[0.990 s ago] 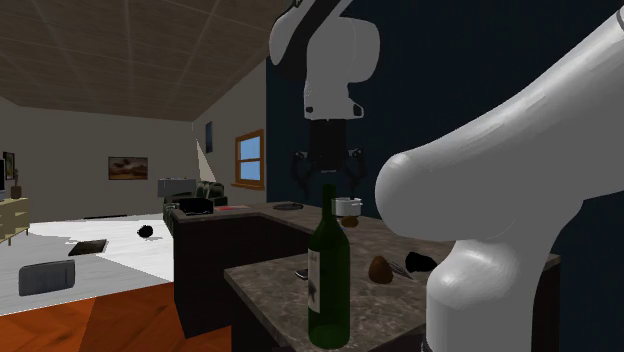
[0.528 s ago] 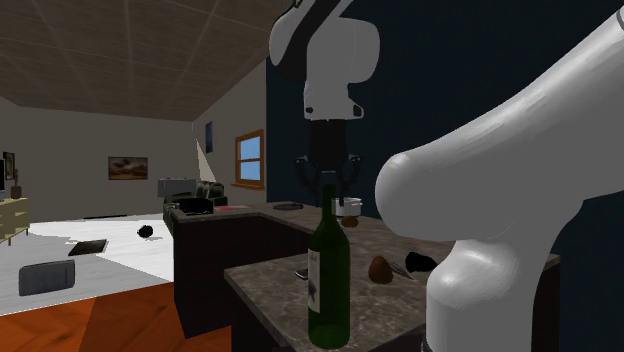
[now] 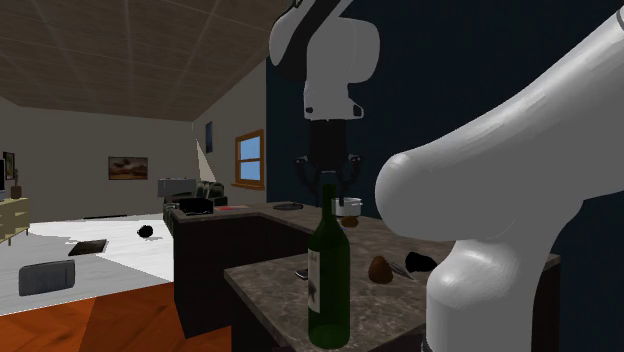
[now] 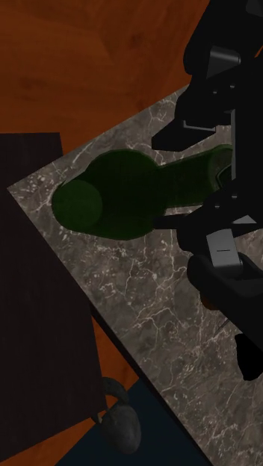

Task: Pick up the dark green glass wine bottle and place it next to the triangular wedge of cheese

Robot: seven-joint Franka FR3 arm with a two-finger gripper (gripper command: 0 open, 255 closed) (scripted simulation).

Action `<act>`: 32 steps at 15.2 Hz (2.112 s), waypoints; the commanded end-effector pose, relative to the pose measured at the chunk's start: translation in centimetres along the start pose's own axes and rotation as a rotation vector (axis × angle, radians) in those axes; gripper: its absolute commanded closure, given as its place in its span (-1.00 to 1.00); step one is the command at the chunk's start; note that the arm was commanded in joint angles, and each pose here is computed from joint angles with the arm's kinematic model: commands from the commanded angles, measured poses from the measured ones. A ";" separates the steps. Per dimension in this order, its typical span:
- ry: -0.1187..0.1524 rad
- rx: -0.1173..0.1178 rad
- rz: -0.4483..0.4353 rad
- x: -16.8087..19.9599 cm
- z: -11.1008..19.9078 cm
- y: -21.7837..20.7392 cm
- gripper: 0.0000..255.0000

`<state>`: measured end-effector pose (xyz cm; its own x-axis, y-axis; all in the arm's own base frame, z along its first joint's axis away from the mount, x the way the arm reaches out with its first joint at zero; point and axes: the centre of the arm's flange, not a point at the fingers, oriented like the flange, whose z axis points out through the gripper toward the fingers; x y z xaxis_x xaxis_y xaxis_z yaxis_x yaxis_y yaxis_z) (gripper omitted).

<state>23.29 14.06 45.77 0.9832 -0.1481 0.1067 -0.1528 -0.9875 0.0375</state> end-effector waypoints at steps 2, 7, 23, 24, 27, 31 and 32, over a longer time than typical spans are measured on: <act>0.000 0.000 0.000 0.1 -1.0 0.0 1.00; 0.000 0.000 0.000 0.4 -3.6 0.1 1.00; 0.000 0.000 0.000 1.3 -12.0 0.5 1.00; 0.000 0.000 0.000 1.4 -12.6 0.5 1.00; 0.000 0.000 0.000 1.5 -14.1 0.5 1.00; 0.000 0.000 0.000 1.7 -16.2 0.6 1.00; 0.000 0.000 0.000 1.8 -16.8 0.6 1.00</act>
<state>23.32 14.13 62.09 0.9833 -0.1482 0.1060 -0.1529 -0.9875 0.0376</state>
